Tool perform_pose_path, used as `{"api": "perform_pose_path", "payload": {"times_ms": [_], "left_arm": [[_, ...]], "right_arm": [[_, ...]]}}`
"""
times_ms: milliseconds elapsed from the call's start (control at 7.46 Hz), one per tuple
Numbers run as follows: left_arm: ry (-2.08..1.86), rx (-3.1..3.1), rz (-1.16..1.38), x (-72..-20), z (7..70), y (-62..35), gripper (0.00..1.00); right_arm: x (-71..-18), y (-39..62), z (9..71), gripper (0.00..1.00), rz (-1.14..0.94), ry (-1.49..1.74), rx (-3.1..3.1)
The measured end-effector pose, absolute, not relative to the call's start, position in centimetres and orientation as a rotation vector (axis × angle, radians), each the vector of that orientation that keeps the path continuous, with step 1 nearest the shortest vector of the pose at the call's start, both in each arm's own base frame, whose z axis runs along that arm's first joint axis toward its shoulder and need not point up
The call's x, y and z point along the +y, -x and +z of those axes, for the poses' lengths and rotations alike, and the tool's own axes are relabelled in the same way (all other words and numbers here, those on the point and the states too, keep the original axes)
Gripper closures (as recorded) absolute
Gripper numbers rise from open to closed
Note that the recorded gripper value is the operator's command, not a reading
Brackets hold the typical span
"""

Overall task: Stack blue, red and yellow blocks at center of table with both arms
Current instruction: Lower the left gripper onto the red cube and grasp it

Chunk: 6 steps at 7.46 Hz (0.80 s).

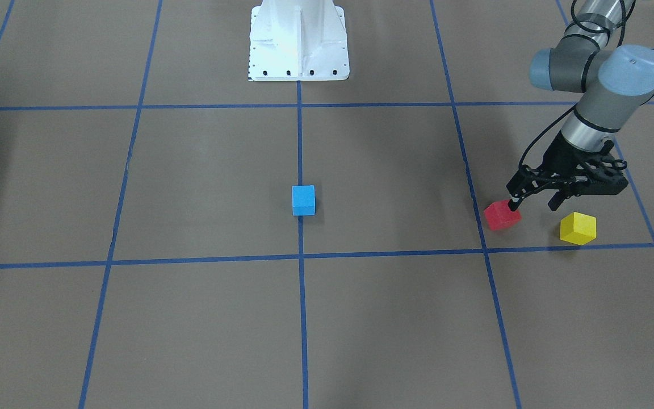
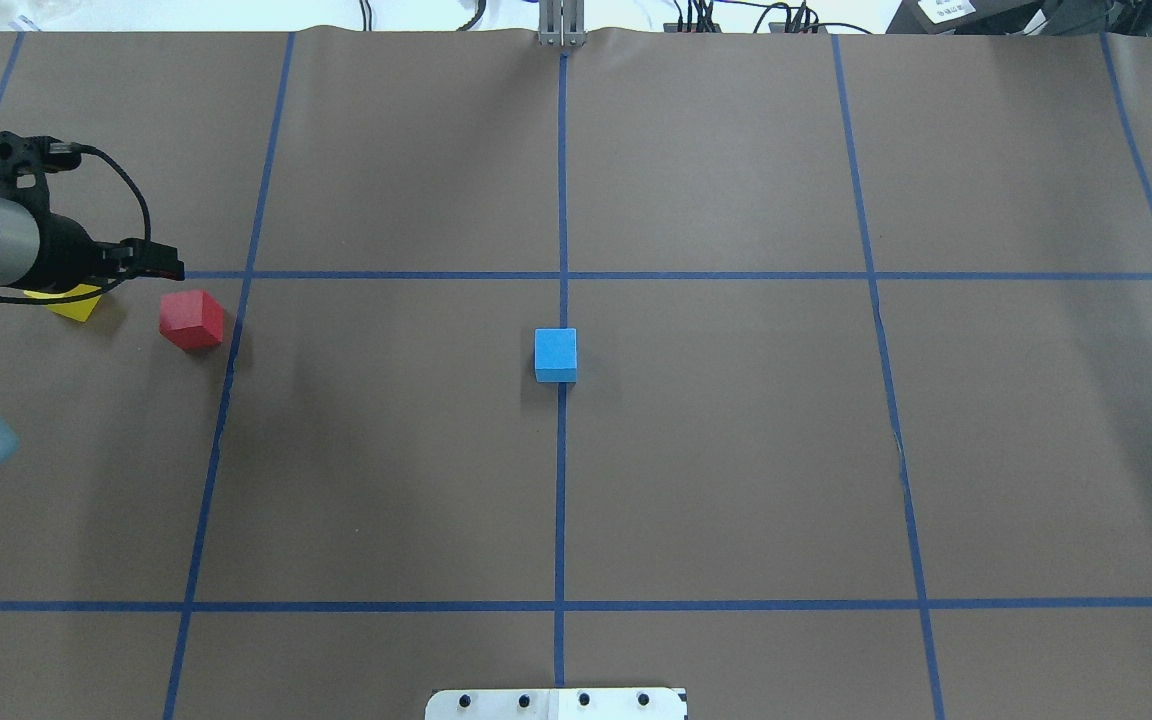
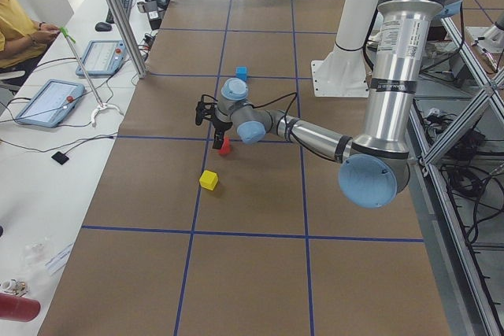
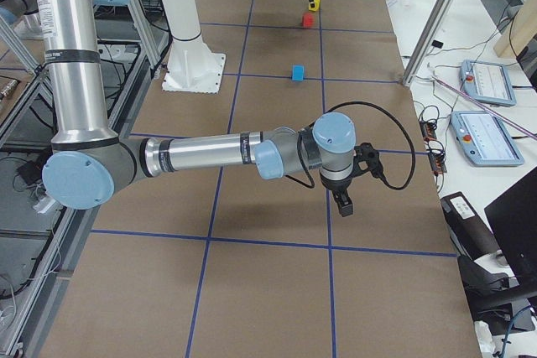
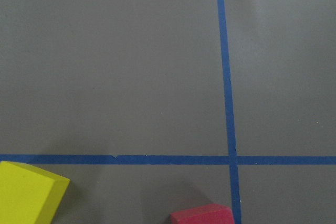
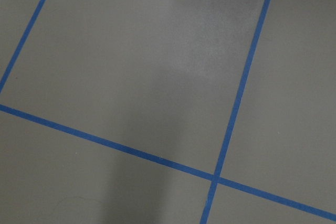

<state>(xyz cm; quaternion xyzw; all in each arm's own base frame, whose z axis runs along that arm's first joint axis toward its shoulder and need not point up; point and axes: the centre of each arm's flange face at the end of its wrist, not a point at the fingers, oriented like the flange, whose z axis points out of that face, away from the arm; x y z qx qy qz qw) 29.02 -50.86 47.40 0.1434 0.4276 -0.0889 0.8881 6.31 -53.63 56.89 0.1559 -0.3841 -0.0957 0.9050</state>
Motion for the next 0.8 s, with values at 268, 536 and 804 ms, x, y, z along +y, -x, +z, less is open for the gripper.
{"api": "perform_pose_path", "payload": {"times_ms": [268,536,804], "left_arm": [[-0.289,0.846,-0.187,-51.5,48.9,-32.2,0.00],[-0.284,0.823,-0.167,-50.7,49.8,-34.0,0.12],[-0.278,0.818,-0.153,-50.0,50.1,-34.8,1.00]], "right_arm": [[-53.3,-6.5,57.2,0.00,-0.195,-0.321,-0.793],[-53.3,-6.6,57.2,0.00,-0.193,-0.321,-0.792],[-53.4,-6.6,57.1,0.00,-0.193,-0.322,-0.792]]}}
